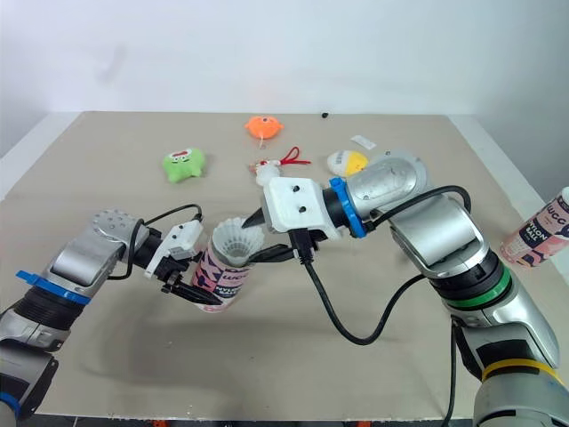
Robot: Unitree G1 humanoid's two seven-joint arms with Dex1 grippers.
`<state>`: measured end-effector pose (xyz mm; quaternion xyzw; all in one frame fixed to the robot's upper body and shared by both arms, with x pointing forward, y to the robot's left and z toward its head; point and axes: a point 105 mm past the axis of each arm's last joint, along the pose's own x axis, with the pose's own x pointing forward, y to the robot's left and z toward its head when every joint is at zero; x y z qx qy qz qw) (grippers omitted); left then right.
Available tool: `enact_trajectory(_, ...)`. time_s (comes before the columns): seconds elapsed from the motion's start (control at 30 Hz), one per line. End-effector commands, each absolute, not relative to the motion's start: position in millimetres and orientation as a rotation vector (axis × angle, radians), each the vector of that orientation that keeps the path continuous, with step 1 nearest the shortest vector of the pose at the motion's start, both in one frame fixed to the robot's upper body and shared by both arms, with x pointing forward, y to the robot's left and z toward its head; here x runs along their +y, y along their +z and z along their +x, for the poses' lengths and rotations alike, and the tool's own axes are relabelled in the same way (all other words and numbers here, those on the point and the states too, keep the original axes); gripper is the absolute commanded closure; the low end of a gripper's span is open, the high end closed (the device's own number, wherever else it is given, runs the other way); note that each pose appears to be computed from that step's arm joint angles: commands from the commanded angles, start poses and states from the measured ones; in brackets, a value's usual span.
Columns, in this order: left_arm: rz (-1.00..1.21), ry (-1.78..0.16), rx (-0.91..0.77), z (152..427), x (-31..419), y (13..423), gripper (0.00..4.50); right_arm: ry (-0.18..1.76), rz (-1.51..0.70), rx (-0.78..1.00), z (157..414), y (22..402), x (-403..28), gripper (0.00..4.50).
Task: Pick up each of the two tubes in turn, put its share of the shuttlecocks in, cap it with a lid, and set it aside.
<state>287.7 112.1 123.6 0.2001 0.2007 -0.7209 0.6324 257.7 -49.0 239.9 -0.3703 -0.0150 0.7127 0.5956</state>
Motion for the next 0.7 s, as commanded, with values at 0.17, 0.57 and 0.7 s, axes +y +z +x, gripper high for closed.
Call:
enact_trajectory(0.17,0.450,-1.618,0.492,289,111,115,1.75,1.466,-0.590,-0.062,259,271,-108,1.86)
enact_trajectory(0.57,0.438,-1.620,0.505,284,114,110,1.75,0.508,-0.384,0.258,286,176,-281,1.86)
enact_trajectory(0.7,0.443,-1.617,0.501,286,113,111,1.75,0.411,-0.351,0.280,296,167,-303,1.86)
